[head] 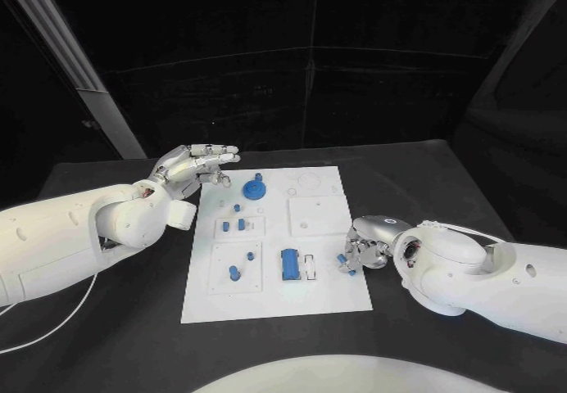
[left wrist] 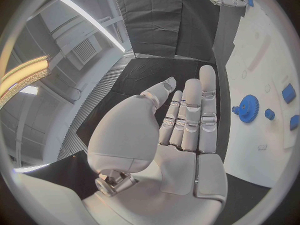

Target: Assemble the parts on the task board

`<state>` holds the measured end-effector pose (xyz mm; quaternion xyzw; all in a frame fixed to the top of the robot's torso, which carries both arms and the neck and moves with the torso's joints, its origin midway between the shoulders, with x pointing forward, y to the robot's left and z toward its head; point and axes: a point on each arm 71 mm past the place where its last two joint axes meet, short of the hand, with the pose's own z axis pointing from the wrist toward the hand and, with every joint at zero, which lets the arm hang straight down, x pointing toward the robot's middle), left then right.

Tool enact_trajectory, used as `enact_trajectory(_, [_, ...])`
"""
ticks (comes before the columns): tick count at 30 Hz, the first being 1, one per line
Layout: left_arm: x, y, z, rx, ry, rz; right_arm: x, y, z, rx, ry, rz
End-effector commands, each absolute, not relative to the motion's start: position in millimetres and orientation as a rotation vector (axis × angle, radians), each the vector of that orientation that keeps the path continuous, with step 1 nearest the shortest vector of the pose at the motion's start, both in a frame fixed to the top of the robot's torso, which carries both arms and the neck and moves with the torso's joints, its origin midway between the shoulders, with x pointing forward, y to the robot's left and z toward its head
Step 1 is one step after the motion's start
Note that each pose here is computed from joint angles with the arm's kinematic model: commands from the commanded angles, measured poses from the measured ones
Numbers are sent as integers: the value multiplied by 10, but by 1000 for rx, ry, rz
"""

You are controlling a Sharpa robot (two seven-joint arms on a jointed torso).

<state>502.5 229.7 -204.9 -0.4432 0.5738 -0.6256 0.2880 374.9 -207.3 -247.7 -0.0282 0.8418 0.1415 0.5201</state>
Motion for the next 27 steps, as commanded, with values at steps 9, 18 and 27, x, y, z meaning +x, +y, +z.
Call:
enact_trajectory(9, [5021, 2290, -2043, -1176, 1546, -1684, 3671, -1946, -2655, -300, 2054, 174])
enact_trajectory(18, [5019, 2290, -2050, -1177, 1548, -1683, 3647, -1958, -2664, -242, 2080, 198])
enact_trajectory(27, [5018, 2287, -2063, -1180, 1551, -1681, 3586, -1998, -2618, -69, 2097, 318])
